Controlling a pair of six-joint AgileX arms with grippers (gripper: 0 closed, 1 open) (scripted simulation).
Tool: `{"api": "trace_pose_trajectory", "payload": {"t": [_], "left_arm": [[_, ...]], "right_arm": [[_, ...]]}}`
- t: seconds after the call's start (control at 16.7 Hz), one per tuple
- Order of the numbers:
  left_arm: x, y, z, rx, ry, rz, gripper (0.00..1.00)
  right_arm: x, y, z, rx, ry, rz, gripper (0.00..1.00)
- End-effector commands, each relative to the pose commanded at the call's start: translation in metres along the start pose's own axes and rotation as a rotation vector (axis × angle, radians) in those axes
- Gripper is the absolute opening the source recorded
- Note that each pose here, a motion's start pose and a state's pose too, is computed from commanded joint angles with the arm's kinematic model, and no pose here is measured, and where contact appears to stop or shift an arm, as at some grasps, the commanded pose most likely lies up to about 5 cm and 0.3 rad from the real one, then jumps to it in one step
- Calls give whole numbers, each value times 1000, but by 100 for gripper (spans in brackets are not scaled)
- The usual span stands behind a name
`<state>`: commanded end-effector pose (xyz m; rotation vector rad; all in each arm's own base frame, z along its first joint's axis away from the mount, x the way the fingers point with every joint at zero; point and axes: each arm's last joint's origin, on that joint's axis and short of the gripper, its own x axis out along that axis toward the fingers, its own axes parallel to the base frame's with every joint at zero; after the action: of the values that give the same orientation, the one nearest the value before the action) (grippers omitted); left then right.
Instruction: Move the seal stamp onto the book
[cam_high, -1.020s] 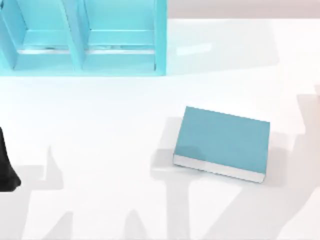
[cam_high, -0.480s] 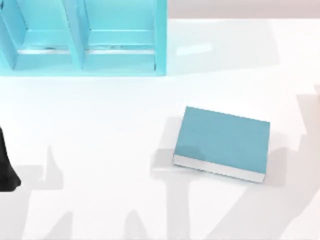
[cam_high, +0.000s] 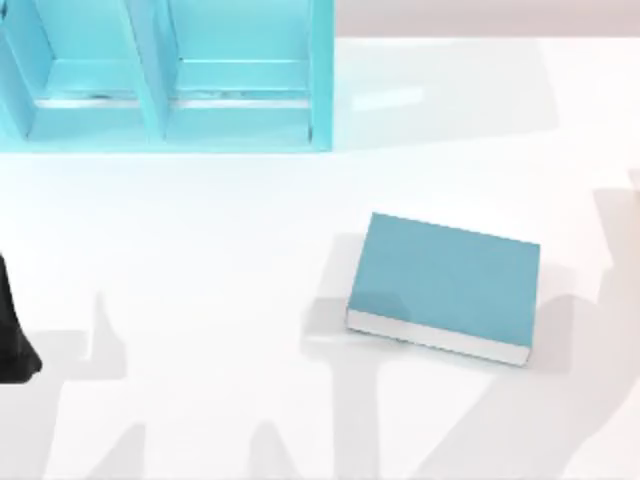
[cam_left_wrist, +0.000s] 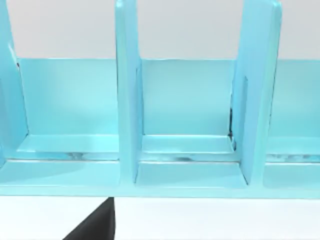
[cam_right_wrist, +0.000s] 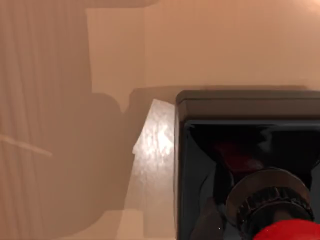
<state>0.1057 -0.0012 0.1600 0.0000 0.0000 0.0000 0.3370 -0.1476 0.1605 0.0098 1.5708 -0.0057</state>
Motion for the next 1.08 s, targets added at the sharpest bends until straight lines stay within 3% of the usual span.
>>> {"api": "trace_pose_trajectory", "payload": {"t": [0.12,0.72,1.08], "left_arm": [[0,0,0,0,0,0,100],[0,0,0,0,0,0,100],[0,0,0,0,0,0,100]], "right_arm": [[0,0,0,0,0,0,0],[-5,4,3,1,-4,-2,0],[-78,79,19,-4,14,3,0]]}}
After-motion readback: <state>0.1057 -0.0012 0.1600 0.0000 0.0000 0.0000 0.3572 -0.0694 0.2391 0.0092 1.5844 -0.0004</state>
